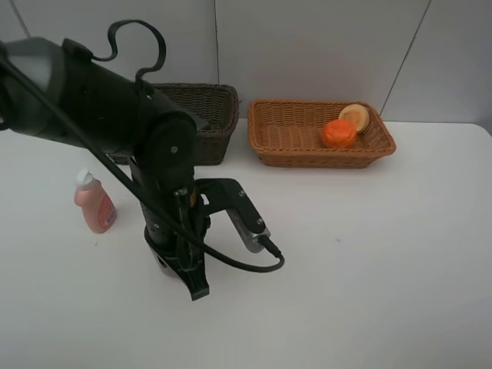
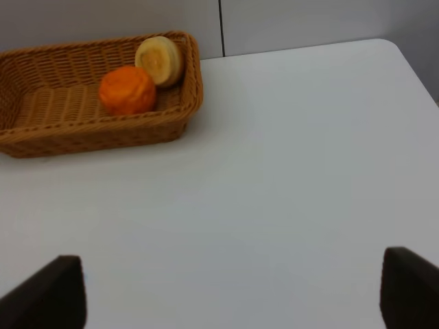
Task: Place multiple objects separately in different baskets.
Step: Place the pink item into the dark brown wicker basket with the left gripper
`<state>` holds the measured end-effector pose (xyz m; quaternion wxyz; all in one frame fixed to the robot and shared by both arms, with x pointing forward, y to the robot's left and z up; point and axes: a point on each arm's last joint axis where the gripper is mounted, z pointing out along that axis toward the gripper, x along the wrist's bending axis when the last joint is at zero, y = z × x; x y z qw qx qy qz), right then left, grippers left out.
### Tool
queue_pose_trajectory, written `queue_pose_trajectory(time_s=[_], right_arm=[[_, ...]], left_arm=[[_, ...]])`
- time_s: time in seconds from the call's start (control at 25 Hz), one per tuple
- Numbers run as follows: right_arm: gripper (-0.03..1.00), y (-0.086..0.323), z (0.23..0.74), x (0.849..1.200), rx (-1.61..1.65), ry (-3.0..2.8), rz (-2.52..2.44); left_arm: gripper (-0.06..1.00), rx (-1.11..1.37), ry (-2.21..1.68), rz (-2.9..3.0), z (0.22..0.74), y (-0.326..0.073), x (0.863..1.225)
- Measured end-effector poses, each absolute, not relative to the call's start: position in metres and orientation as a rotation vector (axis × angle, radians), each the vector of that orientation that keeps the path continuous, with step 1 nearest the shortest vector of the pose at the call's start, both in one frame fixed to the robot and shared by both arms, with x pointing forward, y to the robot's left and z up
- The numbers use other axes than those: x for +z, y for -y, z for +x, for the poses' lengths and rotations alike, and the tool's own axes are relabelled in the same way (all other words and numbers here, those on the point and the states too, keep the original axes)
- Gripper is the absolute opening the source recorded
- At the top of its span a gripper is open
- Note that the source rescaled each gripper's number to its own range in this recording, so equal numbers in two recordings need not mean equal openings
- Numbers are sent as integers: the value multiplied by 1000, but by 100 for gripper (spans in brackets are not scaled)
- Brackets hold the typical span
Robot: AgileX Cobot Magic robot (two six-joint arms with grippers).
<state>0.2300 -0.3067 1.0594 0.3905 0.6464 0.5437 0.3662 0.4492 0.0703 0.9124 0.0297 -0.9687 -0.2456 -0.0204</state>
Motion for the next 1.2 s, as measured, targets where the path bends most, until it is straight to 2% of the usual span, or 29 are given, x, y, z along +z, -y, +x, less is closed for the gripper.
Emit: queue_pose_trajectory(time_s=[0.24, 0.52, 0.68, 0.96, 1.2], right_arm=[[94, 307, 230, 1059, 931, -1382, 1643], [94, 307, 230, 1059, 931, -1382, 1643], [94, 307, 230, 1059, 931, -1382, 1643], [94, 307, 230, 1059, 931, -1382, 1643], [94, 307, 230, 1059, 931, -1382, 1643]], left_arm=[[0, -127, 788, -3049, 460, -58, 955], [0, -292, 816, -3149, 470, -52, 1030], [0, -380, 871, -3172, 481, -55, 1061], [0, -444, 1048, -3116, 510, -82, 1077], [0, -475, 1264, -3017, 541, -125, 1078]])
